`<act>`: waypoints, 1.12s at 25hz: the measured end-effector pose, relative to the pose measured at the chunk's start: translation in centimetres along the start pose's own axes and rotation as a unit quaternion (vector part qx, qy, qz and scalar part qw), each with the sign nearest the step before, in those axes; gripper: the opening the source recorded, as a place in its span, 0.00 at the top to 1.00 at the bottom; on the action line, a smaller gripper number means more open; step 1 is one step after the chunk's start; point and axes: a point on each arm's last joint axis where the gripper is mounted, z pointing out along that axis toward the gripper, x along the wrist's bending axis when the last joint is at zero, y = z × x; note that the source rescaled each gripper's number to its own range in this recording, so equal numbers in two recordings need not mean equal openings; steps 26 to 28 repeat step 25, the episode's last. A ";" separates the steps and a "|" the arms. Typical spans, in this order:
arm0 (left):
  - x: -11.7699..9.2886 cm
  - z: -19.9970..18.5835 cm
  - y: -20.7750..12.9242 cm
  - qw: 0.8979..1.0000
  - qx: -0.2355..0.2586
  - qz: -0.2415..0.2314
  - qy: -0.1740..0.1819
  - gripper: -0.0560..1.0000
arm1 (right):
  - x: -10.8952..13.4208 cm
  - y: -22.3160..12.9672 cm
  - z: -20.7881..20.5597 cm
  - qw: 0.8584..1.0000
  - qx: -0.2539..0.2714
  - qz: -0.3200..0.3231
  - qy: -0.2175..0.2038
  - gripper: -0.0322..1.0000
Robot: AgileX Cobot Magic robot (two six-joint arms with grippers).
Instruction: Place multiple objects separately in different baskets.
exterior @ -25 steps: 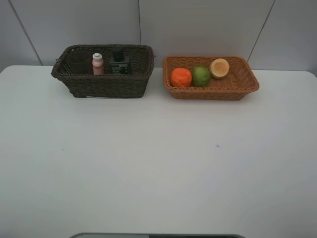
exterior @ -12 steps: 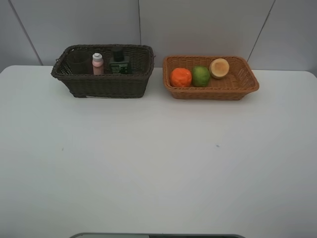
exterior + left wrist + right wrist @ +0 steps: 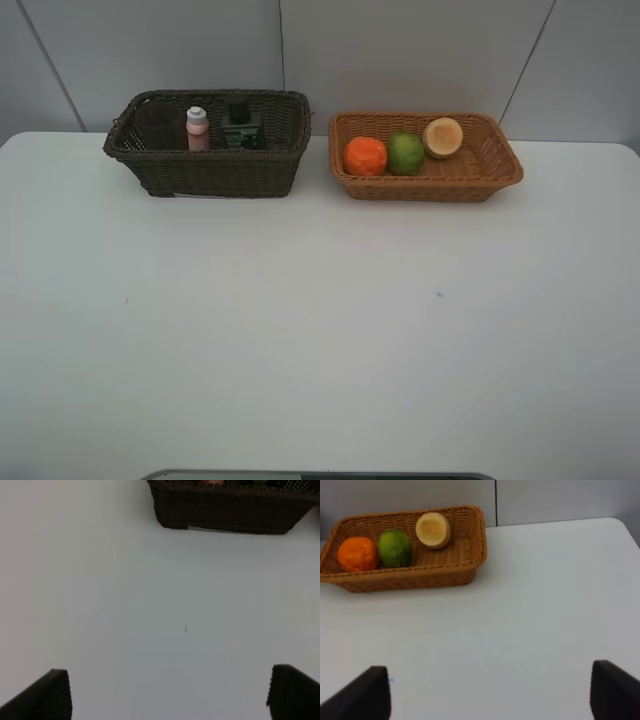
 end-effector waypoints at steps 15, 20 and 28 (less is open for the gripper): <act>0.0 -0.3 -0.3 0.999 -0.016 -0.023 0.031 0.00 | 0.0 0.0 0.0 1.000 0.000 0.000 0.000 0.30; 0.0 -0.3 -0.3 0.999 -0.016 -0.023 0.031 0.00 | 0.0 0.0 0.0 1.000 0.000 0.000 0.000 0.30; 0.0 -0.3 -0.3 0.999 -0.016 -0.023 0.031 0.00 | 0.0 0.0 0.0 1.000 0.000 0.000 0.000 0.30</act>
